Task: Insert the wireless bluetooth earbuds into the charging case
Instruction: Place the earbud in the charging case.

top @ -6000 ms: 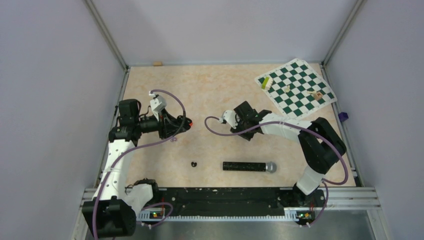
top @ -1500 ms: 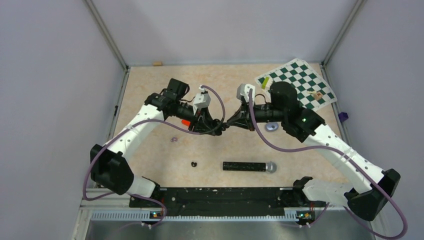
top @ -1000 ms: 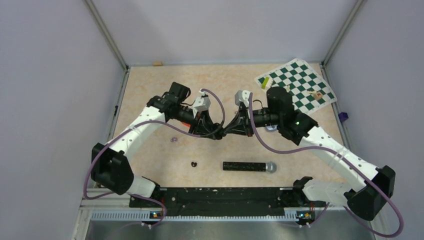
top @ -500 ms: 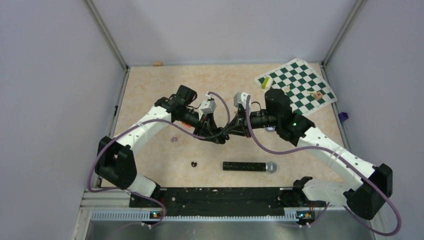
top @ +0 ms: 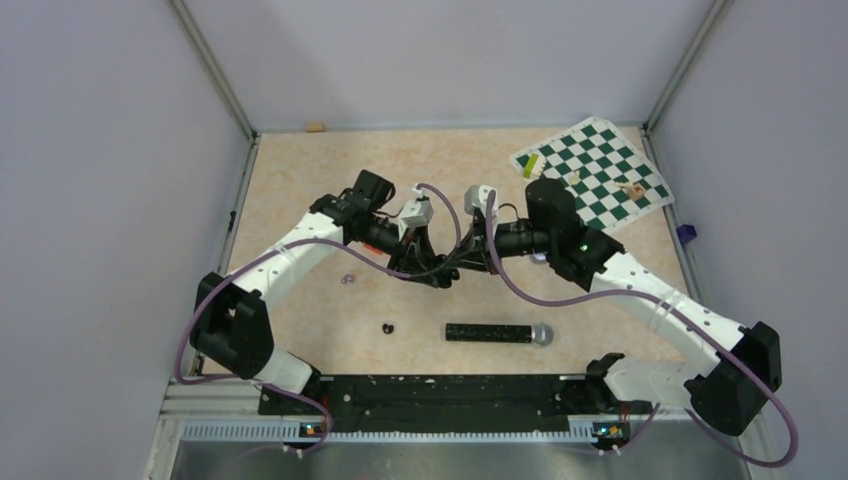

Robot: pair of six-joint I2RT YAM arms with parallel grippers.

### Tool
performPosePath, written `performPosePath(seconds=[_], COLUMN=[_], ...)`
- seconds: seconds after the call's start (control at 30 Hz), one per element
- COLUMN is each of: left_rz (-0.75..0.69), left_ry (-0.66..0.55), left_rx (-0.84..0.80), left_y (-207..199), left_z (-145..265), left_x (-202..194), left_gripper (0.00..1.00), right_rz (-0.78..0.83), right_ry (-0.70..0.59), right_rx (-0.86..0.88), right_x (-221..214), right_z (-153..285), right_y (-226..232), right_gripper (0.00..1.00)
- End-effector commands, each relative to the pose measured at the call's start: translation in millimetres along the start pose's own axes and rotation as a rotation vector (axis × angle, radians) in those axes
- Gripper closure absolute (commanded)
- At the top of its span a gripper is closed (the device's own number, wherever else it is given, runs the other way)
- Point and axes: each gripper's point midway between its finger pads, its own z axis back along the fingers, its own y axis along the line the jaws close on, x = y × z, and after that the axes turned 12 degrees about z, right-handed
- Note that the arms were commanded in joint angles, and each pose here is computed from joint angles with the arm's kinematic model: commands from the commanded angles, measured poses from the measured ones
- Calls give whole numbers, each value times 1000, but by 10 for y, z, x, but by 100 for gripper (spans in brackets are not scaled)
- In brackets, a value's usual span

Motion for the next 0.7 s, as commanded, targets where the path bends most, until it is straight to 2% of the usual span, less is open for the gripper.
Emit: performPosePath(seconds=[0.0,0.67], left_rz=[-30,-34], left_ry=[-18,-18], left_rx=[-20,-17], left_y=[-44,-49], left_z=[-10,-9], left_x=[62,71], left_gripper=[100,100], right_rz=[35,11], right_ry=[-22,10], right_rx=[7,-21], right_x=[43,-94], right_z=[-39,-111], right_y=[-15,-94], right_gripper=[100,100])
